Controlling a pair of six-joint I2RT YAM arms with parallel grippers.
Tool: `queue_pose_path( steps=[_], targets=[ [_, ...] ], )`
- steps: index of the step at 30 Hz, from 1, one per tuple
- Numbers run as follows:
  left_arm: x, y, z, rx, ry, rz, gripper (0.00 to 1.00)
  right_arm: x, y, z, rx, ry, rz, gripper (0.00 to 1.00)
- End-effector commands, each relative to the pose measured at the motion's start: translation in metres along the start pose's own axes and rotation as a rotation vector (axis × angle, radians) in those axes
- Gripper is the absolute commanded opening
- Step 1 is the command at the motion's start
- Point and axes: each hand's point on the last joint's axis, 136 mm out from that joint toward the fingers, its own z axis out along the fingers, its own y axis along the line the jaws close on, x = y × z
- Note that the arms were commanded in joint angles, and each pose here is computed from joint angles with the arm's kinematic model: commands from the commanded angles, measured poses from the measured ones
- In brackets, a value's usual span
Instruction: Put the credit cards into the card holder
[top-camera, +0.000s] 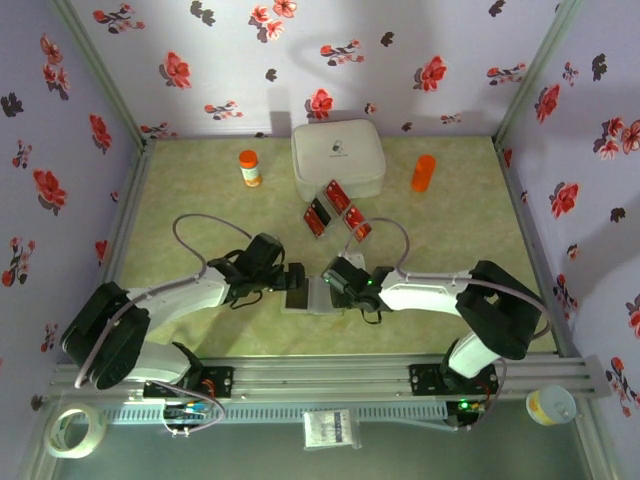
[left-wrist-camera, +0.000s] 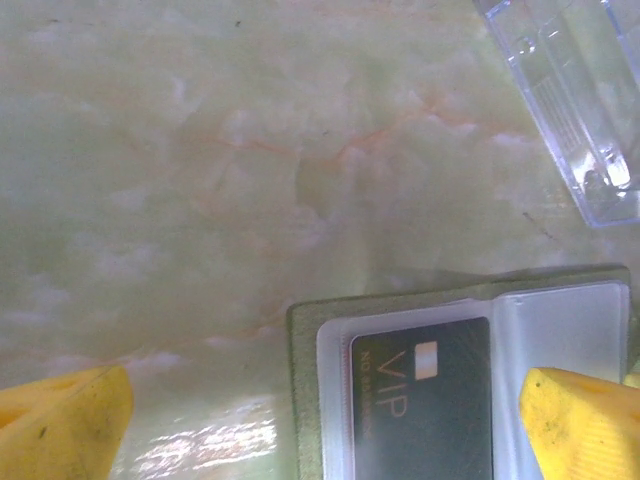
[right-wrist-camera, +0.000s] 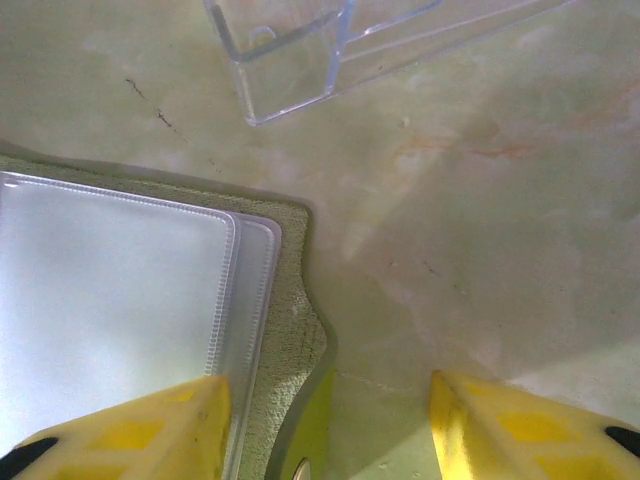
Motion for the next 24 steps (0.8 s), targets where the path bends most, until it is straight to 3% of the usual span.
queue_pose_path(
  steps=[1, 24],
  targets=[
    [-0.012, -0.015, 0.003, 0.06, -0.021, -0.046, 1.0, 0.011, -0.01, 0.006, 0.061, 0.028, -0.007, 0.54],
    [0.006, -0.02, 0.024, 0.132, 0.026, -0.098, 1.0, 0.015, -0.011, 0.01, 0.062, 0.037, -0.009, 0.54]
  ],
)
